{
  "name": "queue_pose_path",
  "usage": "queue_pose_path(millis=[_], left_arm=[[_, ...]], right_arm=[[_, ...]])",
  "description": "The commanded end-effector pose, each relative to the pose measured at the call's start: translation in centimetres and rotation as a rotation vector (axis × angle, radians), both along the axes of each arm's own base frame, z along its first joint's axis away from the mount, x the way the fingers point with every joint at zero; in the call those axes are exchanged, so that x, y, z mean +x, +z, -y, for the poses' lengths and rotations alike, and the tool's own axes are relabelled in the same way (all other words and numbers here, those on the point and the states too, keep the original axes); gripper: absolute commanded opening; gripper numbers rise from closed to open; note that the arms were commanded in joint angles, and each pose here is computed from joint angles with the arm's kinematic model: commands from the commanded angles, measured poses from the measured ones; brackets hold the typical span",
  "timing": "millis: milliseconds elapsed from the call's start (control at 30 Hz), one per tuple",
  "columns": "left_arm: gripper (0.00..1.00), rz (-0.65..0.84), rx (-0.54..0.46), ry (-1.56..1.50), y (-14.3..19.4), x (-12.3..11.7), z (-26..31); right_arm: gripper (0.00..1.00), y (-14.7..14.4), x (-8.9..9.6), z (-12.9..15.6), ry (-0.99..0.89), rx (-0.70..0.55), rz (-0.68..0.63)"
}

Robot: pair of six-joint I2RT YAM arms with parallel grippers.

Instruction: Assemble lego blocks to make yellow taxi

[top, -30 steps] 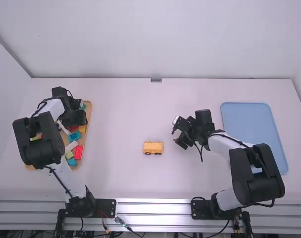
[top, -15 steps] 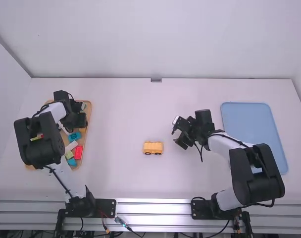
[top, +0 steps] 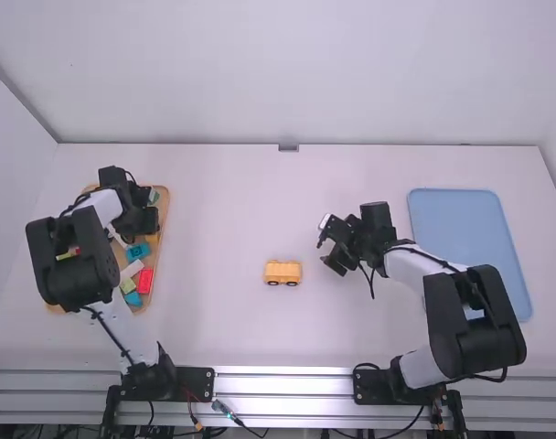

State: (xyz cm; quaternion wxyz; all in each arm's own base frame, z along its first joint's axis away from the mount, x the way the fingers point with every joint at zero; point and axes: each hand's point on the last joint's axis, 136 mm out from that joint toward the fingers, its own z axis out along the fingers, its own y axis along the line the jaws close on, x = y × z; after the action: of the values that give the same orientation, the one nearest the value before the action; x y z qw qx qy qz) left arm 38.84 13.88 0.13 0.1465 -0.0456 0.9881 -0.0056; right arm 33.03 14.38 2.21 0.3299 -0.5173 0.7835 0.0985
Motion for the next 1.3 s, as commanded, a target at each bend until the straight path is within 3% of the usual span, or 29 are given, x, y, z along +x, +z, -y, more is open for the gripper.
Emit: queue_pose_path(millis=[0,267,400,433,500,567,733,1167,1267], left_arm=[[0.28,-0.032,0.006,0.012,-1.0,-1.2,-0.1],[0.32,-0.022,0.003,0.008,-2.0,-1.6,0.2],[0.45,-0.032,0.000,0.006,-2.5,-2.1,0.5],[0.54,-0.033,0.002,0.008,-2.6,-2.1,0.4],[0.55,-0.032,0.002,0.008,-2.5,-2.1,0.4],[0.48,-0.024,0.000,0.011,-2.4,-1.9,0.3],[0.42,-0.008,0.001,0.010,-2.4,-1.6,0.3],[0.02,0.031,-0.024,-0.003,-2.3,-0.9,0.9],[0.02,0.038,-0.019,-0.006,-1.4,-0.3,0.7]], right_arm=[[0.99,0.5,-0.1,-0.2,0.005,0.011,0.011],[0.99,0.5,-0.1,-0.2,0.005,0.011,0.011],[0.99,0.5,-0.1,-0.2,0.005,0.012,0.011],[0.99,0.5,-0.1,-0.2,0.005,0.012,0.011],[0.99,0.5,-0.1,-0.2,0.005,0.011,0.011],[0.99,0.5,-0.1,-0.2,0.005,0.011,0.011],[0.99,0.5,-0.1,-0.2,0.005,0.011,0.011],[0.99,0.6,0.0,-0.2,0.003,0.015,0.013],[0.99,0.7,0.0,-0.4,0.009,0.025,0.015]])
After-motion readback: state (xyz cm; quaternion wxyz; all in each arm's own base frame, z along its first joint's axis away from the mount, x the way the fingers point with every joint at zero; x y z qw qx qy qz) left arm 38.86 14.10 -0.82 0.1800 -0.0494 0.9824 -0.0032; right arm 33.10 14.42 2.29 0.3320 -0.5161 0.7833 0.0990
